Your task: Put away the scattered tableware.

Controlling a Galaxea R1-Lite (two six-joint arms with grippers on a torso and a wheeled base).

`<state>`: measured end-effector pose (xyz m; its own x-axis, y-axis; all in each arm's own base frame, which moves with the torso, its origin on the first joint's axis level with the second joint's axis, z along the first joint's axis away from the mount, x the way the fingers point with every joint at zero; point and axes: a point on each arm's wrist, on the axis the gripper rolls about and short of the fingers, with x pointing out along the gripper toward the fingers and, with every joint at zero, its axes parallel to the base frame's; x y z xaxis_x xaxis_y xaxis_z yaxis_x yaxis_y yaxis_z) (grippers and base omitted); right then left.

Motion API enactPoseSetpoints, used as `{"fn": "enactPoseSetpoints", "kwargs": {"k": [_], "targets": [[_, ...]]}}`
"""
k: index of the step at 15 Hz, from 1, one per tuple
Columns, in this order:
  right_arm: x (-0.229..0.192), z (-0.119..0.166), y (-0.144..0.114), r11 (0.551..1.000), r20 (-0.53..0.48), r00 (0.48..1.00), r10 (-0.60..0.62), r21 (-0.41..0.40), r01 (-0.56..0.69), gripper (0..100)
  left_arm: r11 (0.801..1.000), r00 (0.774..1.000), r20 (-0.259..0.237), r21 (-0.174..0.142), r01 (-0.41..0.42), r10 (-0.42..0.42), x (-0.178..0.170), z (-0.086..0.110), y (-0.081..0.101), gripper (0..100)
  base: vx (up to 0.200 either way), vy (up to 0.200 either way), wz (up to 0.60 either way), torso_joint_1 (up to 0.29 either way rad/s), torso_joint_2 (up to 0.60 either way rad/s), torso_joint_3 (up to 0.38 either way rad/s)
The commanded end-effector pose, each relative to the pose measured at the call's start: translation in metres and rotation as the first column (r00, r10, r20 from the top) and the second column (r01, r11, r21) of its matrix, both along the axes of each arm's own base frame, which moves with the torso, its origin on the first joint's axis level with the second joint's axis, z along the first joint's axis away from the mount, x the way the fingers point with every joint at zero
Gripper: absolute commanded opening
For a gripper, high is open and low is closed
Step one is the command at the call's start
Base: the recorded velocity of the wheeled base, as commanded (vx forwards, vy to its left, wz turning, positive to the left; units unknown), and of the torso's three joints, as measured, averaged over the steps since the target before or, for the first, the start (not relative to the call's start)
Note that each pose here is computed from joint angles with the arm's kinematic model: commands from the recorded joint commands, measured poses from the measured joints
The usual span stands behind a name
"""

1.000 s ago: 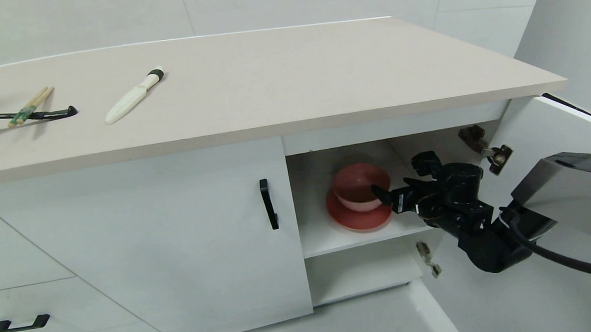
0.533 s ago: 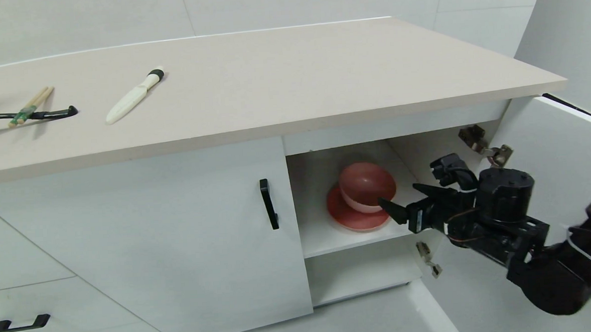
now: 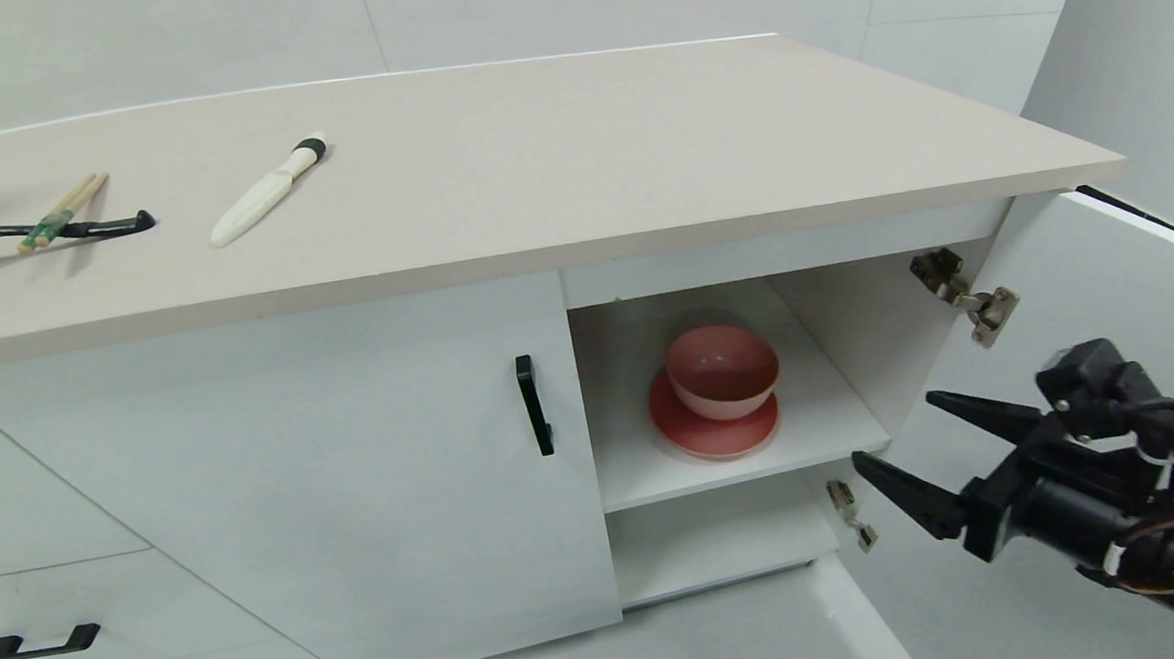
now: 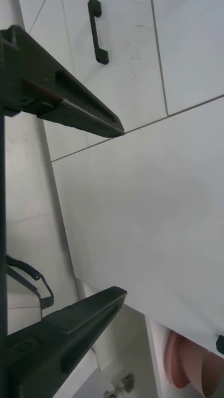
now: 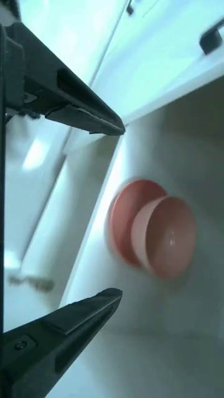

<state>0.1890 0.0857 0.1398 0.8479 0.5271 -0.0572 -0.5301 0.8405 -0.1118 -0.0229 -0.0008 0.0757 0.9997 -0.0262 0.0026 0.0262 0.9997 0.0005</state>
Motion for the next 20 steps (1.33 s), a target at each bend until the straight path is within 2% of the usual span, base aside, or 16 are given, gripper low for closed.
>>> {"fn": "enactPoseSetpoints", "kwargs": {"k": [1, 3, 6, 10, 13, 15, 19, 20], "targets": [[-0.037, 0.009, -0.030, 0.998, 0.080, 0.995, -0.059, 0.009, 0.058, 100, 1.000, 1.000, -0.001, 0.000, 0.000, 0.000, 0.000, 0.000, 0.000, 100, 0.000, 0.000, 0.00, 0.000, 0.00, 0.000], [-0.057, 0.003, -0.042, 0.996, 0.072, 0.993, -0.092, 0.004, 0.092, 100, 1.000, 1.000, -0.001, 0.000, 0.000, 0.000, 0.000, 0.000, 0.000, 100, 0.000, 0.000, 0.00, 0.000, 0.00, 0.000], [-0.069, 0.009, -0.049, 0.993, 0.105, 0.987, -0.120, 0.017, 0.119, 100, 1.000, 1.000, -0.002, 0.007, 0.000, 0.000, 0.000, 0.000, 0.000, 100, 0.000, 0.000, 0.00, 0.000, 0.00, 0.000], [-0.079, 0.008, -0.053, 0.991, 0.081, 0.988, -0.131, 0.006, 0.131, 100, 1.000, 1.000, -0.004, 0.004, -0.002, 0.002, 0.000, 0.000, 0.000, 100, -0.200, 0.000, 0.00, 0.002, 0.00, 0.000], [-0.102, 0.009, -0.066, 0.977, 0.093, 0.972, -0.214, 0.011, 0.214, 100, 1.000, 1.000, -0.004, 0.004, -0.002, 0.002, 0.000, 0.000, 0.000, 100, -0.200, 0.000, 0.00, 0.007, 0.00, -0.001], [-0.122, 0.005, -0.076, 0.956, 0.084, 0.952, -0.294, 0.013, 0.294, 100, 1.000, 1.000, -0.004, 0.006, -0.002, 0.002, 0.000, 0.000, 0.000, 100, -0.200, 0.000, 0.00, 0.000, 0.00, 0.005], [-0.169, -0.020, -0.082, 0.929, 0.045, 0.928, -0.371, 0.019, 0.370, 100, 1.000, 1.000, -0.004, 0.003, -0.002, 0.002, 0.000, 0.000, 0.000, 100, -0.150, 0.000, 0.00, -0.003, 0.00, -0.001], [-0.192, -0.032, -0.082, 0.888, 0.093, 0.883, -0.459, 0.073, 0.454, 100, 1.000, 1.000, -0.002, 0.003, -0.002, 0.002, 0.000, 0.000, 0.000, 100, 0.000, 0.000, 0.00, 0.000, 0.00, 0.000]]}}
